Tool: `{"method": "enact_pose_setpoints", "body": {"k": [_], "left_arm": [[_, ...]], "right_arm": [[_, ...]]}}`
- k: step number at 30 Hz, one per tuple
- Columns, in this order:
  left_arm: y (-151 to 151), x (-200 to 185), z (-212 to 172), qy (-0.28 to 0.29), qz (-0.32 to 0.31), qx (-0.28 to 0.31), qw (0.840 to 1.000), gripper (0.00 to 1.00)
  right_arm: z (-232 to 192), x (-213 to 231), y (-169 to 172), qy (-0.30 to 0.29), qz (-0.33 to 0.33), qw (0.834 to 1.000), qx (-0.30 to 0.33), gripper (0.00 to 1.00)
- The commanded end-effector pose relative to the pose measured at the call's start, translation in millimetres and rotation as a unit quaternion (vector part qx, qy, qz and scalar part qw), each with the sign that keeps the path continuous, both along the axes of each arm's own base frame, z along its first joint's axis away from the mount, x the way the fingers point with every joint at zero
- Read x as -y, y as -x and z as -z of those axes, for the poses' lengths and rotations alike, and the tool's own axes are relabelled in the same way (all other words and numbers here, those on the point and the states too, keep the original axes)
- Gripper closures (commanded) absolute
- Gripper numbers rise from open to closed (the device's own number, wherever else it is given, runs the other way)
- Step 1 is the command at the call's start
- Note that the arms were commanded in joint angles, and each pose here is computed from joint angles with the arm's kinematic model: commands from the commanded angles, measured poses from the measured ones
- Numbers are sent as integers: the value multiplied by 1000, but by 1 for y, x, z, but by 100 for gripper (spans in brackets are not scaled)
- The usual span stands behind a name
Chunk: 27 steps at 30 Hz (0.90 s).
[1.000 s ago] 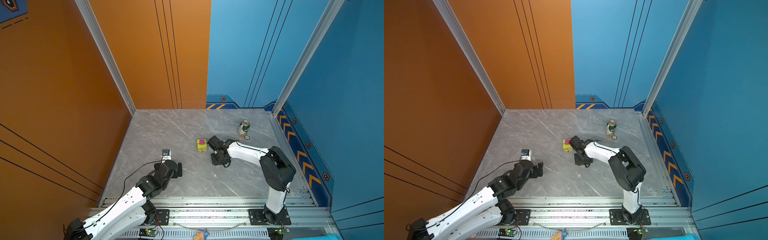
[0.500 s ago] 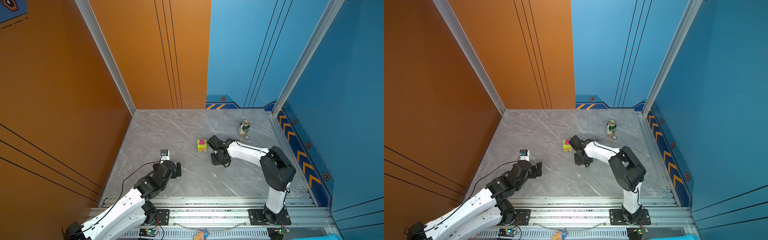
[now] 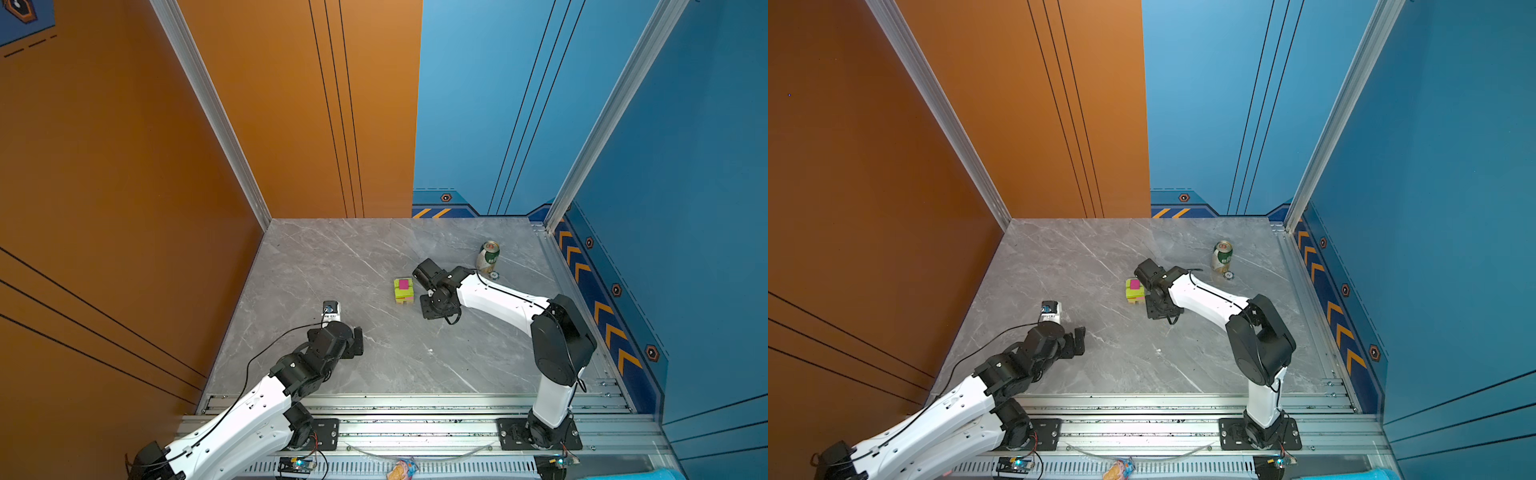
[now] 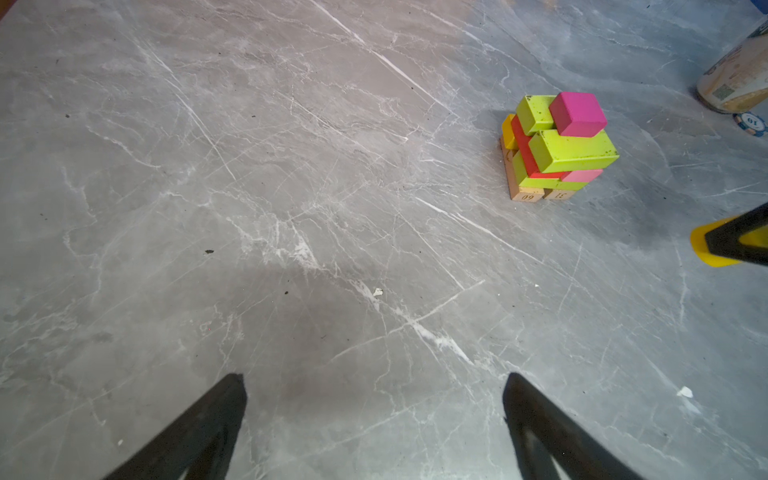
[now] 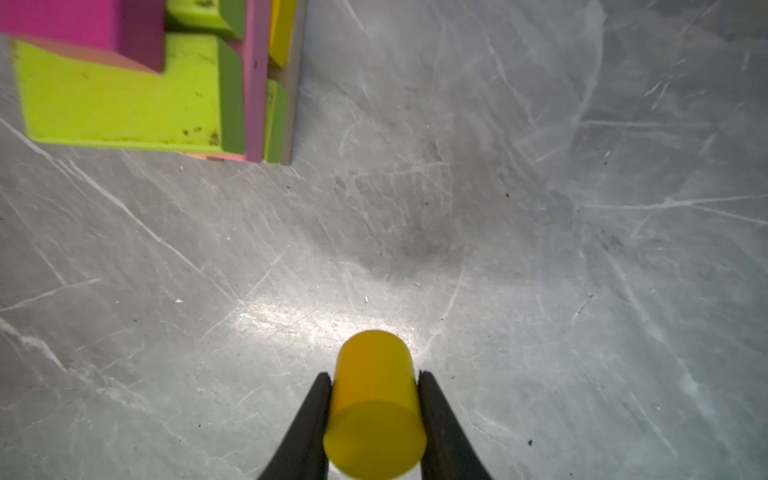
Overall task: Build the wood block tower
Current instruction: 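Lift the yellow cylinder with the right gripper and carry it over the tower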
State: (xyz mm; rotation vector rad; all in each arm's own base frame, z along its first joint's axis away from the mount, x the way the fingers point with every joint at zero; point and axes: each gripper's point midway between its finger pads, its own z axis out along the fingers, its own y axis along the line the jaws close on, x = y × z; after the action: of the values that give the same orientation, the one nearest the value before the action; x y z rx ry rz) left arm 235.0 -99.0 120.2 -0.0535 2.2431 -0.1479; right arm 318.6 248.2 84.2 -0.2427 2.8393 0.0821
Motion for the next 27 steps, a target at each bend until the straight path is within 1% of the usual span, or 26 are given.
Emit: {"method": "enact_pose_setpoints", "body": {"k": [1, 11, 14, 26, 27], "left_arm": [[4, -4, 10, -5, -2, -16, 1000, 2], [7, -5, 19, -4, 1, -24, 1000, 2], [8, -5, 24, -6, 2, -30, 1000, 2], [7, -8, 27, -8, -3, -30, 1000, 2], [7, -9, 27, -9, -3, -30, 999, 2]], "right_arm": [[-23, 1, -2, 15, -14, 1000, 17, 71], [-54, -11, -28, 29, -32, 998, 45, 71], [-60, -19, -34, 24, -37, 998, 50, 71], [-70, -47, -57, 29, -65, 996, 58, 71], [-64, -50, -58, 35, -68, 996, 52, 71]]}}
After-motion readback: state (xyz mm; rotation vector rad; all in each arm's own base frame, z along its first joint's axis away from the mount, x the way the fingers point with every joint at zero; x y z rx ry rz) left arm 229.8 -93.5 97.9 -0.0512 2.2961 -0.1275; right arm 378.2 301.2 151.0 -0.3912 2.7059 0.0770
